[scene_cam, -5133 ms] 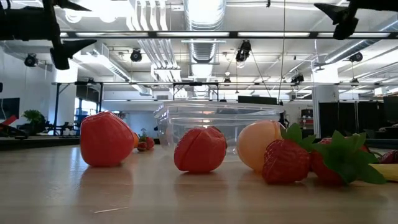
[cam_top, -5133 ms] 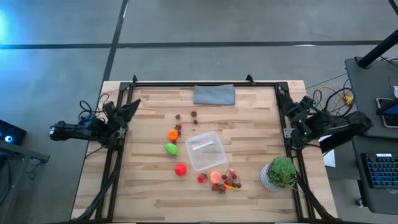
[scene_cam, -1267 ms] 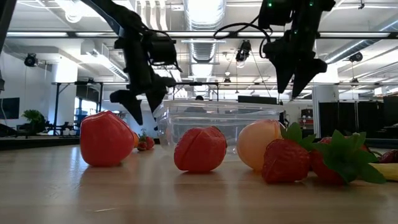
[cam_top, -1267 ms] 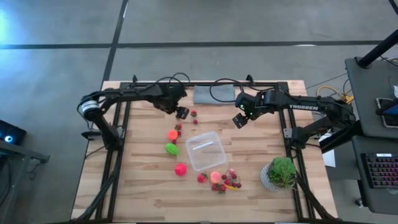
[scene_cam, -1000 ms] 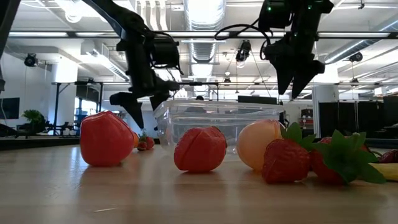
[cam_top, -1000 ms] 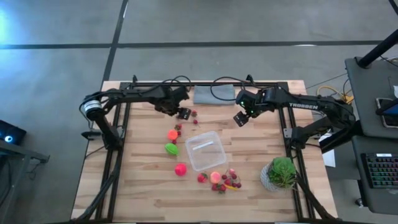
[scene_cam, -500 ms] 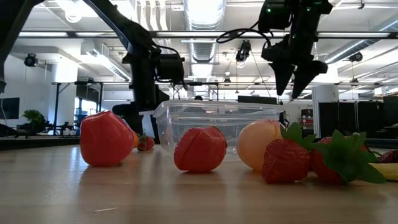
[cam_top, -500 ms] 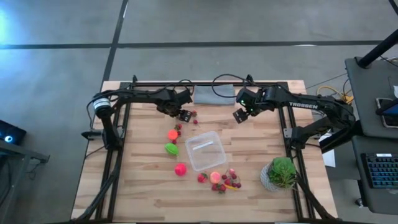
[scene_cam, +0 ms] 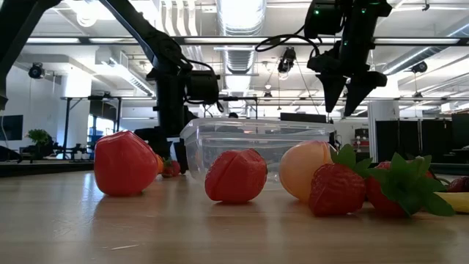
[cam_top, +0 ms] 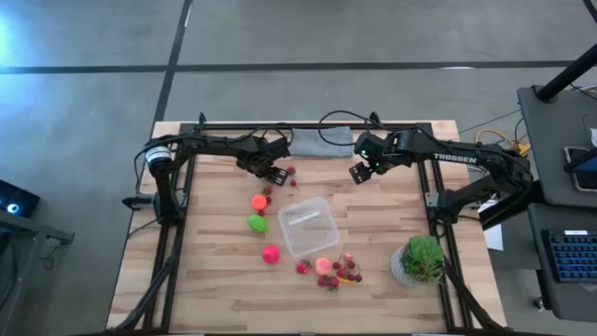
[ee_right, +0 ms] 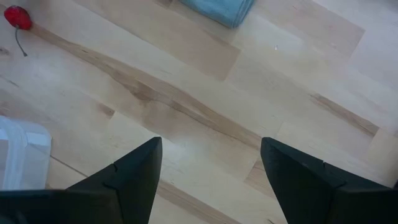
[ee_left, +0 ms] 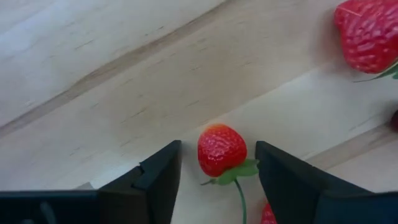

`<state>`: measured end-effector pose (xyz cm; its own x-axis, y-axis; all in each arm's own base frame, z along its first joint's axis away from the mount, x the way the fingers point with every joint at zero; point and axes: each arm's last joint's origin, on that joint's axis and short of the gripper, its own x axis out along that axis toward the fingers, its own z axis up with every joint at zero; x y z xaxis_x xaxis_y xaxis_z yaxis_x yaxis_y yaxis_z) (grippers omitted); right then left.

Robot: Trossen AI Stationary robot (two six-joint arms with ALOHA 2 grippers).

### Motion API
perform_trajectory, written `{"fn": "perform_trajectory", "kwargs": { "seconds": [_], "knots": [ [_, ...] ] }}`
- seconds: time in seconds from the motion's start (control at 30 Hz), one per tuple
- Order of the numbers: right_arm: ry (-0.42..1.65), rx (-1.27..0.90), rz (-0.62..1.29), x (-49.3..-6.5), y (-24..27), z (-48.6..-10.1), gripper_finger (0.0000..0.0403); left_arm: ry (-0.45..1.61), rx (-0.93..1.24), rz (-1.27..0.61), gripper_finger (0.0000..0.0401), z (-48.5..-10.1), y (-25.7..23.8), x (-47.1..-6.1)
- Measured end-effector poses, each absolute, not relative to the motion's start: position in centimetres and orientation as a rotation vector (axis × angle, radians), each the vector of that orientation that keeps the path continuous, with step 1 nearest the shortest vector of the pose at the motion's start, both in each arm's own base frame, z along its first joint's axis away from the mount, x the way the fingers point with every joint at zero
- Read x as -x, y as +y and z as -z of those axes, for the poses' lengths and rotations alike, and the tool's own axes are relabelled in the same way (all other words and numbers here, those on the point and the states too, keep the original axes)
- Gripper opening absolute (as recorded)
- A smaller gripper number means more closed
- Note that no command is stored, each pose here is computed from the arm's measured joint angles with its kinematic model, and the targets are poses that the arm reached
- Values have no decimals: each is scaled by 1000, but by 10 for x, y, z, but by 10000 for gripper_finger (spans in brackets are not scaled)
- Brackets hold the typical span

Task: Pick and placing Produce into tupperware
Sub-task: Put the red strawberry into the transparent container

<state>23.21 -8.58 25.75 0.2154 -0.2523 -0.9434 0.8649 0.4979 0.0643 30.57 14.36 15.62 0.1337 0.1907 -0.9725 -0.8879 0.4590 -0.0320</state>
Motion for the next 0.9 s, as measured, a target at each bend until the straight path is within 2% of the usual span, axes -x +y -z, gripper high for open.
{"fn": "perform_trajectory", "kwargs": {
  "seconds": [0.37,0.9],
  "knots": [
    [1083,-693,867,-232,-86,-258,265,1146,727,-895,126,-157,145,-308],
    [1084,-692,866,-232,-86,-258,265,1194,750,-872,121,-156,141,-306]
  ]
}}
